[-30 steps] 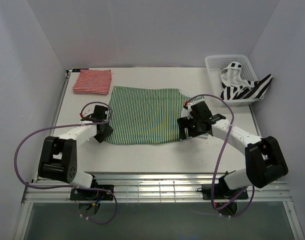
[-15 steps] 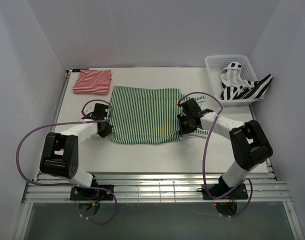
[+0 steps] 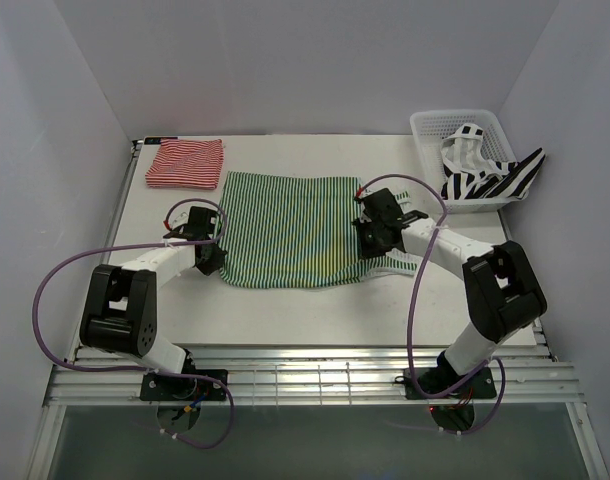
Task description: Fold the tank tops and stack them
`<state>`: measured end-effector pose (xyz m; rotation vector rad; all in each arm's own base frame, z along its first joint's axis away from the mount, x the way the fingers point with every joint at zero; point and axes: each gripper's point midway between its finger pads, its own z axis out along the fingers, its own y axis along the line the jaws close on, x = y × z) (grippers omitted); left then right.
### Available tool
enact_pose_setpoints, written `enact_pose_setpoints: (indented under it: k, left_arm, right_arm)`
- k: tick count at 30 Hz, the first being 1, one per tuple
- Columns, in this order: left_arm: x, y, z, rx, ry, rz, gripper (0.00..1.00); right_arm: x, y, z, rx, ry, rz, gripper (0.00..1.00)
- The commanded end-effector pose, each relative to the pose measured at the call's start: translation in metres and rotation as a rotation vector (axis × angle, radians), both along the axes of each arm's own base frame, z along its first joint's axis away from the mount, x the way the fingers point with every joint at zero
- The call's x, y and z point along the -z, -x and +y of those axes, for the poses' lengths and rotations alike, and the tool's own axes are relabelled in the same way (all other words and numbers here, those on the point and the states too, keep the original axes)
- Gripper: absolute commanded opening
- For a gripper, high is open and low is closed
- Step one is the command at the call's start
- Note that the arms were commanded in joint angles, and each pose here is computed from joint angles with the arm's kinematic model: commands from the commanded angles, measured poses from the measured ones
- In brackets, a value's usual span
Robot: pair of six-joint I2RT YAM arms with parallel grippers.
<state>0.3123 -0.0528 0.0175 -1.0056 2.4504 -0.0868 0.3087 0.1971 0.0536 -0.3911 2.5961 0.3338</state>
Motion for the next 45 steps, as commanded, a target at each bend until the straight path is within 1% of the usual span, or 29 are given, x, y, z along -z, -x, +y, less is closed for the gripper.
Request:
enact_pose_setpoints:
  k: [1,3,4,5,7,10,15,16,18,21,23,24,25,26,29,30,31,32,33,34,37,39,40,41,42,43,44,45]
  left_arm:
    - [0.006,0.007,-0.003,0.022,0.014,0.029,0.0]
    - [0.005,0.007,-0.003,0.02,0.016,0.026,0.0]
    - [0.005,0.007,-0.003,0.018,0.016,0.024,0.0]
    - [0.005,0.008,-0.003,0.018,0.016,0.024,0.0]
    - [0.005,0.008,-0.003,0.017,0.018,0.024,0.0]
    - [0.007,0.009,-0.005,0.018,0.026,0.031,0.0]
    - [0.008,0.009,-0.005,0.019,0.027,0.038,0.0]
    - [0.008,0.008,-0.005,0.02,0.027,0.035,0.0]
    - [0.009,0.008,-0.005,0.019,0.027,0.036,0.0]
    - [0.008,0.008,-0.005,0.02,0.027,0.035,0.0]
    - [0.007,0.008,-0.005,0.021,0.024,0.033,0.0]
    - [0.005,0.007,-0.005,0.023,0.023,0.027,0.0]
    - [0.004,0.007,-0.004,0.022,0.021,0.025,0.0]
    - [0.002,0.006,-0.003,0.02,0.017,0.02,0.0]
    - [0.0,0.006,-0.004,0.022,0.018,0.017,0.0]
    - [0.0,0.007,-0.005,0.025,0.024,0.02,0.0]
    - [-0.001,0.008,-0.005,0.025,0.027,0.022,0.0]
    - [-0.002,0.008,-0.005,0.023,0.028,0.022,0.0]
    - [-0.003,0.008,-0.005,0.023,0.027,0.018,0.0]
    - [-0.005,0.009,-0.004,0.023,0.025,0.018,0.0]
    - [-0.012,0.006,-0.006,0.035,0.029,0.001,0.0]
    - [-0.016,0.003,-0.007,0.04,0.035,-0.012,0.0]
    - [-0.017,0.003,-0.01,0.047,0.045,-0.013,0.0]
    - [-0.017,0.002,-0.01,0.049,0.05,-0.014,0.0]
    - [-0.015,0.002,-0.012,0.056,0.053,-0.008,0.0]
    - [-0.015,0.002,-0.013,0.058,0.06,-0.006,0.0]
    - [-0.013,0.003,-0.013,0.06,0.06,0.001,0.0]
    - [-0.012,0.003,-0.013,0.063,0.059,0.003,0.0]
  right_arm:
    - [-0.01,-0.005,0.017,-0.039,-0.059,0.001,0.13]
    - [-0.012,0.003,0.012,-0.045,-0.061,-0.014,0.39]
    - [-0.014,0.004,0.009,-0.045,-0.054,-0.028,0.61]
    - [-0.016,0.007,0.005,-0.044,-0.044,-0.035,0.66]
    - [-0.017,0.015,-0.011,-0.015,0.005,-0.045,0.72]
    - [-0.011,0.025,-0.021,0.013,0.025,-0.038,0.76]
    - [0.006,0.02,-0.024,0.072,0.064,0.013,0.76]
    - [0.005,0.016,-0.025,0.082,0.07,0.0,0.77]
    - [0.009,0.006,-0.021,0.093,0.07,-0.009,0.75]
    - [0.013,-0.007,-0.018,0.134,0.089,0.005,0.65]
    - [0.01,-0.015,-0.016,0.161,0.088,-0.001,0.31]
    - [0.008,-0.013,-0.018,0.187,0.093,0.01,0.18]
    - [0.004,-0.013,-0.022,0.201,0.112,0.006,0.08]
    - [-0.002,-0.012,-0.025,0.206,0.123,0.006,0.08]
    - [-0.027,0.007,-0.048,0.231,0.217,0.044,0.08]
    - [-0.04,0.011,-0.051,0.233,0.225,0.04,0.08]
    - [-0.042,0.032,-0.061,0.22,0.264,0.113,0.08]
    - [-0.045,0.041,-0.064,0.214,0.27,0.137,0.08]
    - [-0.047,0.057,-0.062,0.187,0.241,0.184,0.08]
    - [-0.046,0.076,-0.066,0.166,0.249,0.245,0.08]
    - [-0.046,0.109,-0.065,0.11,0.195,0.325,0.08]
    - [-0.047,0.112,-0.062,0.075,0.153,0.292,0.08]
    - [-0.042,0.112,-0.066,0.073,0.166,0.275,0.1]
    - [-0.042,0.098,-0.064,0.07,0.158,0.206,0.14]
    - [-0.044,0.087,-0.069,0.058,0.188,0.143,0.23]
    - [-0.045,0.073,-0.079,0.073,0.238,0.079,0.44]
    - [-0.047,0.058,-0.082,0.083,0.24,0.031,0.57]
    - [-0.045,0.049,-0.087,0.081,0.27,0.013,0.67]
